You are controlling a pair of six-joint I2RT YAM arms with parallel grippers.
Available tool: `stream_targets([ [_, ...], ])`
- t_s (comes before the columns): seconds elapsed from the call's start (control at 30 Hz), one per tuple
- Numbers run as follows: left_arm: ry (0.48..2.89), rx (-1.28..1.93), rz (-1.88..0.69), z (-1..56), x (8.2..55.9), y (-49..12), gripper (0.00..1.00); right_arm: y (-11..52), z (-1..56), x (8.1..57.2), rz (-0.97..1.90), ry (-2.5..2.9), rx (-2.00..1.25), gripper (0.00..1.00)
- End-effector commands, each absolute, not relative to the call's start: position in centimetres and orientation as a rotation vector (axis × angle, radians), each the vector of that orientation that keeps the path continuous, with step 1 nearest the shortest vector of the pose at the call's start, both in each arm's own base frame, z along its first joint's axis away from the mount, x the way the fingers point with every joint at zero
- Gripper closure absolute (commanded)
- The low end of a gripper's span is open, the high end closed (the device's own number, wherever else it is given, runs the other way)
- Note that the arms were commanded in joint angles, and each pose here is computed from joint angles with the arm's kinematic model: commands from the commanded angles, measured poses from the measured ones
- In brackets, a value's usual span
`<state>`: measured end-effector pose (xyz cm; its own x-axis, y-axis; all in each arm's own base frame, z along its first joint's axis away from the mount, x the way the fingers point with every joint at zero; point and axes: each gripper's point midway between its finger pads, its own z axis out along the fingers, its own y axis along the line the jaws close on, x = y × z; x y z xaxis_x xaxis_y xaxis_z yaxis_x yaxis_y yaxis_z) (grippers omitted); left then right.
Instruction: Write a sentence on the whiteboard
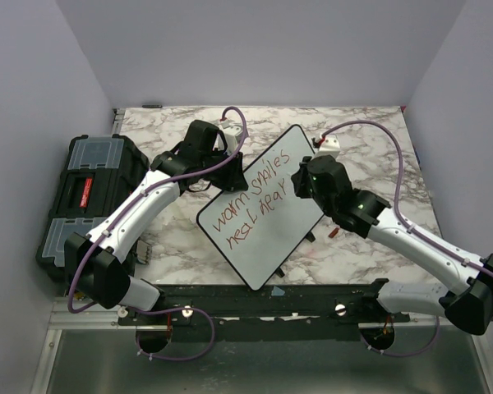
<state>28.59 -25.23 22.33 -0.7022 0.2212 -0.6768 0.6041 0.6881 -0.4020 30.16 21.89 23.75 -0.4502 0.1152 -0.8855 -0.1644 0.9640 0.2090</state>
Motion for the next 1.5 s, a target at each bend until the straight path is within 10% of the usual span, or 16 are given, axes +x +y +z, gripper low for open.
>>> stream_targets([
  [0.0, 2.277, 0.69, -0.713, 21.6, 29.0, -24.1, 1.0, 20.3, 24.9, 30.0, 0.301, 1.986, -0.007, 0.99],
  [1.47, 2.265, 0.702, -0.731, 22.0, 28.7, -24.3, 1.0, 21.8, 20.1, 30.9, 0.29, 2.084, -0.07, 0.99],
])
